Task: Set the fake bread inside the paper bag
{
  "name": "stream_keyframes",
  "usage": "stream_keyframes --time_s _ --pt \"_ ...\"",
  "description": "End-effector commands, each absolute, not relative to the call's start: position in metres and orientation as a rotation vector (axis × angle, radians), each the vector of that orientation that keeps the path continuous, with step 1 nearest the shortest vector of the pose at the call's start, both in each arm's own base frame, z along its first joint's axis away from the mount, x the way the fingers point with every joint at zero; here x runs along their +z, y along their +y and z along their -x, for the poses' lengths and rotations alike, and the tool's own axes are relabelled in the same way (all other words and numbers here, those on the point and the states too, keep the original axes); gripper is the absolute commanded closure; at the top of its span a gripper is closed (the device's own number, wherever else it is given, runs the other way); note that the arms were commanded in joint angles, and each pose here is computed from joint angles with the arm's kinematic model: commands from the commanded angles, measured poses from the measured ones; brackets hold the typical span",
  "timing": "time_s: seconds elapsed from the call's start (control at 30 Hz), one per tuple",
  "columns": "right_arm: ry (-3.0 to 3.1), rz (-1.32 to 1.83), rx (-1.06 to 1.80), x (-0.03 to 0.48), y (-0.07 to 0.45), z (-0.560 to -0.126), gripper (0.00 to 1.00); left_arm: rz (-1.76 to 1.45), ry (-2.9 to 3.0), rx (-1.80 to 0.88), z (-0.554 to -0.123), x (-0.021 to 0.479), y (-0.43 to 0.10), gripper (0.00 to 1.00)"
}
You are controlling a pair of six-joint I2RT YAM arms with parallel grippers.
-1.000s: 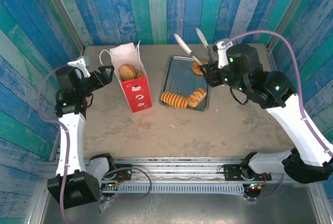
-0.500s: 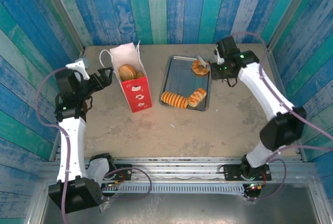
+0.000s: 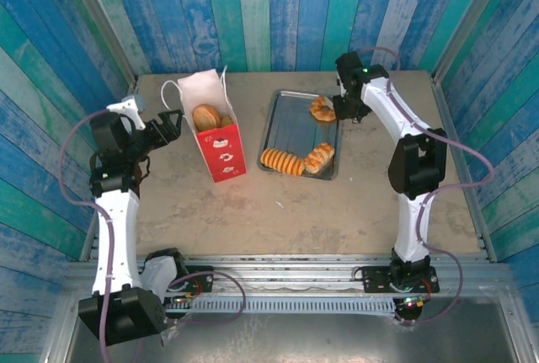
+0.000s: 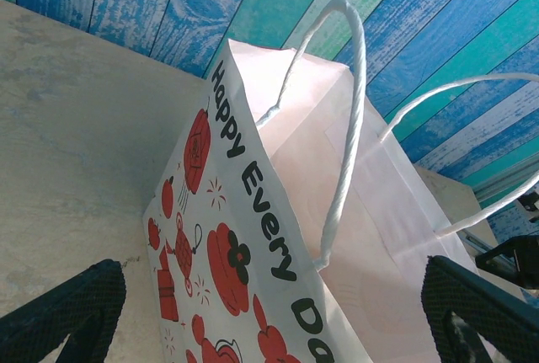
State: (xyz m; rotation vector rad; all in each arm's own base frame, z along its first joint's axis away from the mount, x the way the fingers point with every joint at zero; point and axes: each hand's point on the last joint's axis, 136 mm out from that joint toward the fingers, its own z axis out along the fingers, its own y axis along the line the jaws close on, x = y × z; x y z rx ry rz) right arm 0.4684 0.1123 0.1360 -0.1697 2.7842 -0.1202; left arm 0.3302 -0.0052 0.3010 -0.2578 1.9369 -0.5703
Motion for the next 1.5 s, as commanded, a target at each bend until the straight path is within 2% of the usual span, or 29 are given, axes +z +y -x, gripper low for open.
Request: stream_keyframes --time_s 0.0,0.8,1.2,1.47 --pt "2.791 0.189 -0.141 0.139 0.108 -0.472 0.59 0.247 1.946 -0.548 -0.331 0.297 -0.004 0.06" --pt "2.892 0.238 -0.121 0.1 0.112 -0.469 0.62 0.247 1.95 -0.555 -0.332 0.297 -0.004 0.06" --pt "2.85 0.266 -0.114 0.116 0.114 -0.476 0.61 0.249 1.95 -0.561 -0.332 0.297 -0.005 0.06" --pt "2.899 0.291 -0.112 0.1 0.116 -0.474 0.61 0.243 1.949 -0.557 -0.331 0.299 -0.005 0.06"
